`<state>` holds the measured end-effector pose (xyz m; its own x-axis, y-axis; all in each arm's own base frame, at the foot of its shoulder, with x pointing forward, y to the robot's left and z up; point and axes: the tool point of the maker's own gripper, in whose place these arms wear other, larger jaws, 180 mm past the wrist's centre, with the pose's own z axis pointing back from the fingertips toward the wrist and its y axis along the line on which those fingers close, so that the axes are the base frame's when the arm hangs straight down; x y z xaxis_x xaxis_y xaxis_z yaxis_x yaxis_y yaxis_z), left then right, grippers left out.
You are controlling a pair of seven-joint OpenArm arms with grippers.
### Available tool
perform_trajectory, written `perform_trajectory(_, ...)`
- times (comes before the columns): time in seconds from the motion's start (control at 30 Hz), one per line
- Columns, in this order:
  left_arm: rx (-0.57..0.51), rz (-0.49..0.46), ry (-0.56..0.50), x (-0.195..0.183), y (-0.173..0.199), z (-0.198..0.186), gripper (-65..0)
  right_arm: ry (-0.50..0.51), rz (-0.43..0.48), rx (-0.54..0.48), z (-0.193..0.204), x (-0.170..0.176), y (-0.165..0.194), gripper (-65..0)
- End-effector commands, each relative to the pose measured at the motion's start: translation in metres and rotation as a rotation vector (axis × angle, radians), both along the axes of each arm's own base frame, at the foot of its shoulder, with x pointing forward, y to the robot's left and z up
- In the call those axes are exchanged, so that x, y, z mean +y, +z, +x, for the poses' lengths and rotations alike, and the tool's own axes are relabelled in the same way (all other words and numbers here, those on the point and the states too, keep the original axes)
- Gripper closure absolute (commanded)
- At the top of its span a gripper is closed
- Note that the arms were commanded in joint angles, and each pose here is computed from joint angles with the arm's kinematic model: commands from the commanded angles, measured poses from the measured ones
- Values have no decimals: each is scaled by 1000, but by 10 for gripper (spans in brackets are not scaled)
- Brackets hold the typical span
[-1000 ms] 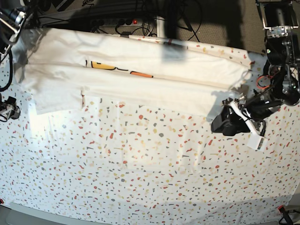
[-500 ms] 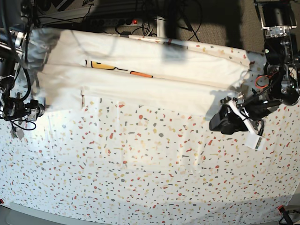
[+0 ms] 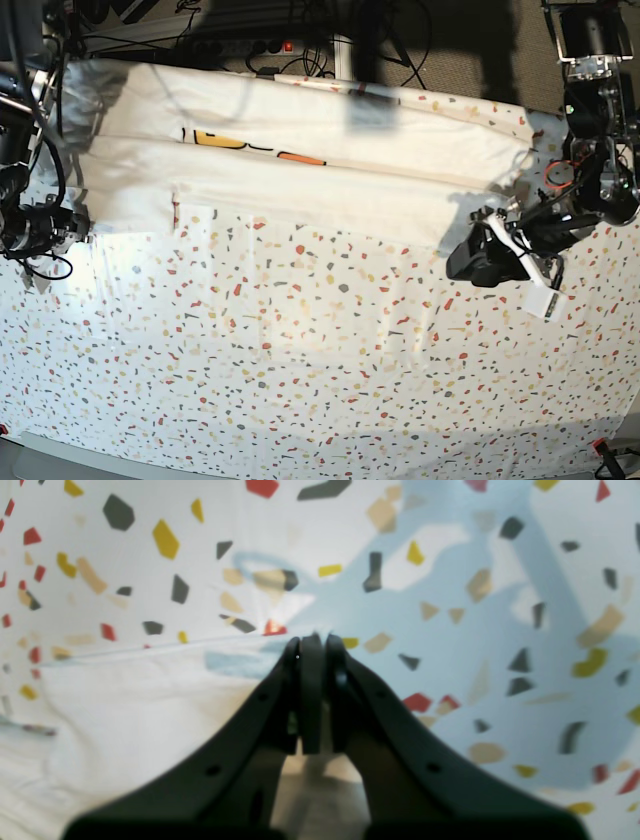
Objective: Fold the T-shirt properly
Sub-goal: 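Release the folded edge and reposition the right gripper at the shirt end, then grasp the shirt end with the right gripper and fold it over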
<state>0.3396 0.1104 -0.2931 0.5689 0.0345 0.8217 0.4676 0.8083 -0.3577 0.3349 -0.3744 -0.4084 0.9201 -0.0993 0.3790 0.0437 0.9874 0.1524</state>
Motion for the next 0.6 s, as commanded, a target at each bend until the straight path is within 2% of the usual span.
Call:
perform_trajectory(0.0, -54, -14, 0, 1, 16, 7, -266, -2, -4, -33, 8, -9, 16, 0)
perform_trajectory(0.33, -53, -12, 0, 1, 16, 7, -266, 45, 179, -97, 17, 27, 47, 0)
perform_trajectory(0.5, -48, 28, 11, 6, 11, 7, -266, 153, 272, -61, 7, 56, 66, 0)
perform_trajectory(0.57, -48, 29, 11, 6, 11, 7, -266, 194, 321, -120, 12, 71, 82, 0)
